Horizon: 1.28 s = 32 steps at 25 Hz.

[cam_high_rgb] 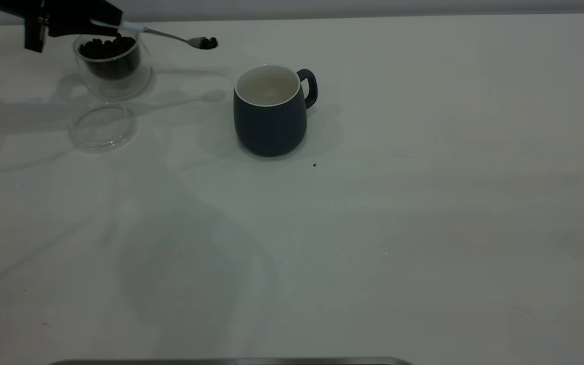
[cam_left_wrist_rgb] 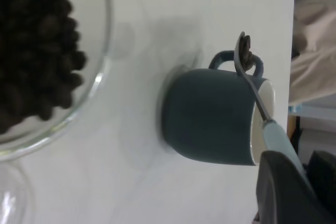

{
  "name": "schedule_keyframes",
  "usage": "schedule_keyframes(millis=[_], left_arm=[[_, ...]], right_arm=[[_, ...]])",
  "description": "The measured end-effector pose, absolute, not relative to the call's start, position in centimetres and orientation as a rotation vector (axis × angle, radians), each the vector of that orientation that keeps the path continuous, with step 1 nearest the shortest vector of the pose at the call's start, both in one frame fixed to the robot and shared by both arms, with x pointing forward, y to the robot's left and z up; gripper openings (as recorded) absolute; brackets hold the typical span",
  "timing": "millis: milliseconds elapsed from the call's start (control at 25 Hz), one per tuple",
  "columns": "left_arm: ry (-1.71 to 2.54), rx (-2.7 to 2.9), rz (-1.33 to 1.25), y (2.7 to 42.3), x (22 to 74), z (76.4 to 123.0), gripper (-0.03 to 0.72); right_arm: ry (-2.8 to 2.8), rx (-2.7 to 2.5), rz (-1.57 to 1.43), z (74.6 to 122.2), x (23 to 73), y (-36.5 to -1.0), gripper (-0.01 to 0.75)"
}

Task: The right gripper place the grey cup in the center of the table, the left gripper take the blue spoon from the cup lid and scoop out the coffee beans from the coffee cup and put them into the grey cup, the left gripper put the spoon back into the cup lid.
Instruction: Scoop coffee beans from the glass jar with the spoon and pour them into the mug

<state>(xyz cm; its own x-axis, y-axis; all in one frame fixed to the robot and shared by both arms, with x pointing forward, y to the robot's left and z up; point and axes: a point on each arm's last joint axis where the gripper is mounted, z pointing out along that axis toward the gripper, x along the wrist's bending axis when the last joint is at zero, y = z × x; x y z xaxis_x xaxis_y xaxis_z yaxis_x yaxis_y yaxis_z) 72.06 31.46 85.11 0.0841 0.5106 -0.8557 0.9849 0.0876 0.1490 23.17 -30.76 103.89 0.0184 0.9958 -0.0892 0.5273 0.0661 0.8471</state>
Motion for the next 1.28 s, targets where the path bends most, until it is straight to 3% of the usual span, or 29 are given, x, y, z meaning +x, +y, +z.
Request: schedule_keyframes(millis=[1280], left_arm=[[1.470,1.629,-0.792,26.1,71.9,85.1,0.132]], right_arm=[[1.605,1.555,0.801,103.9,23.2,-30.8,0.453]])
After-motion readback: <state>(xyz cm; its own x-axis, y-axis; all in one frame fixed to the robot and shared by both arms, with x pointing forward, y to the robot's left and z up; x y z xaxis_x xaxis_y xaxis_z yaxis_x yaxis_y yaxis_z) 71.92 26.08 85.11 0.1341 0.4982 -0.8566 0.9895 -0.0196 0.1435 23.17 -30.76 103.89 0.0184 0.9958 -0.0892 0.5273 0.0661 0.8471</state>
